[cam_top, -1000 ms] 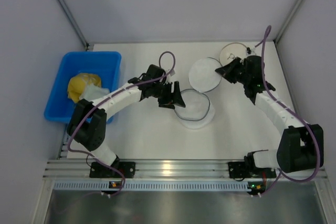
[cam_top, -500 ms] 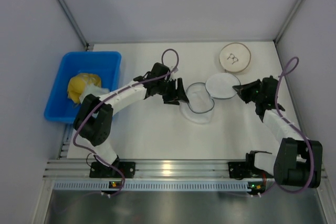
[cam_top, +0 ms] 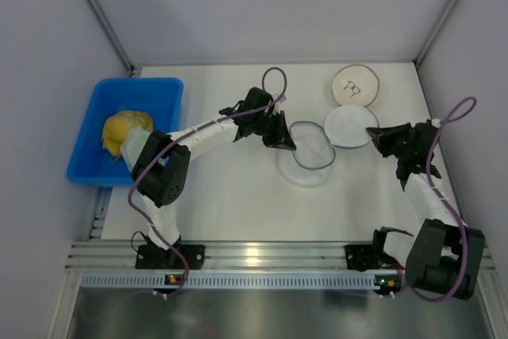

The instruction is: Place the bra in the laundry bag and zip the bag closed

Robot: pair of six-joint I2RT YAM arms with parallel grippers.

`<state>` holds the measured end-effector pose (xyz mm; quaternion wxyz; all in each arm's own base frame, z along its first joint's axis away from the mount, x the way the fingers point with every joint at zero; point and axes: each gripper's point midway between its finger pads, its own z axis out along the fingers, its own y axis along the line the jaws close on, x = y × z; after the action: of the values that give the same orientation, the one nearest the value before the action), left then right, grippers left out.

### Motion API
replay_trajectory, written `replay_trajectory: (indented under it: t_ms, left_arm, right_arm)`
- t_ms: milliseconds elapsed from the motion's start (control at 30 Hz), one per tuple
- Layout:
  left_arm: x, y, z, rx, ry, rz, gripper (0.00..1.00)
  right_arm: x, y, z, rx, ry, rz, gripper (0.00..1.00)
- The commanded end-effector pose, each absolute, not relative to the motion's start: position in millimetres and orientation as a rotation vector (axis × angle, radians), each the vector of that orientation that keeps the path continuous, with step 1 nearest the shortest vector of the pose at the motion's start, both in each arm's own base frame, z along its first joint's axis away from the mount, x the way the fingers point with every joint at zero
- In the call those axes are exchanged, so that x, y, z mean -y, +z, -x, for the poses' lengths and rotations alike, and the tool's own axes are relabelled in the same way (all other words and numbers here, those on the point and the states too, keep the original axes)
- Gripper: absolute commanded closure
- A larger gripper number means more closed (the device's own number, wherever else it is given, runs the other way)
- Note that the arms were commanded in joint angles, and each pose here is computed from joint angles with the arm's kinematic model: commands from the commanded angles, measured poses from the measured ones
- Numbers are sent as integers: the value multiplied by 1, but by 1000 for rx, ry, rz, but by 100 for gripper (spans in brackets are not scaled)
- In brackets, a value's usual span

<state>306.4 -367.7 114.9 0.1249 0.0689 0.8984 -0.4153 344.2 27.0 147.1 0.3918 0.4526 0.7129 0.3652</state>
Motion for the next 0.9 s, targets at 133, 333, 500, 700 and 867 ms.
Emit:
replay_trajectory:
  t_ms: [133, 333, 500, 700, 867]
  left_arm:
    - [401, 184, -321, -2332, -1435, -467, 100]
    - [395, 136, -331, -2399, -1408, -511, 96]
    - [396, 111, -347, -2414, -1412, -538, 89]
    - [393, 129, -354, -2358, -1374, -577, 74]
    - [389, 131, -353, -2353, -1353, -588, 65]
  right_arm:
    - [38, 201, -350, -1580, 908, -1089, 100]
    - [48, 168, -354, -1628, 871, -1079, 100]
    - [51, 134, -358, -1683, 864, -1079, 100]
    - [53, 133, -356, -1707, 847, -1076, 100]
    - [79, 137, -353, -1672, 800, -1104, 100]
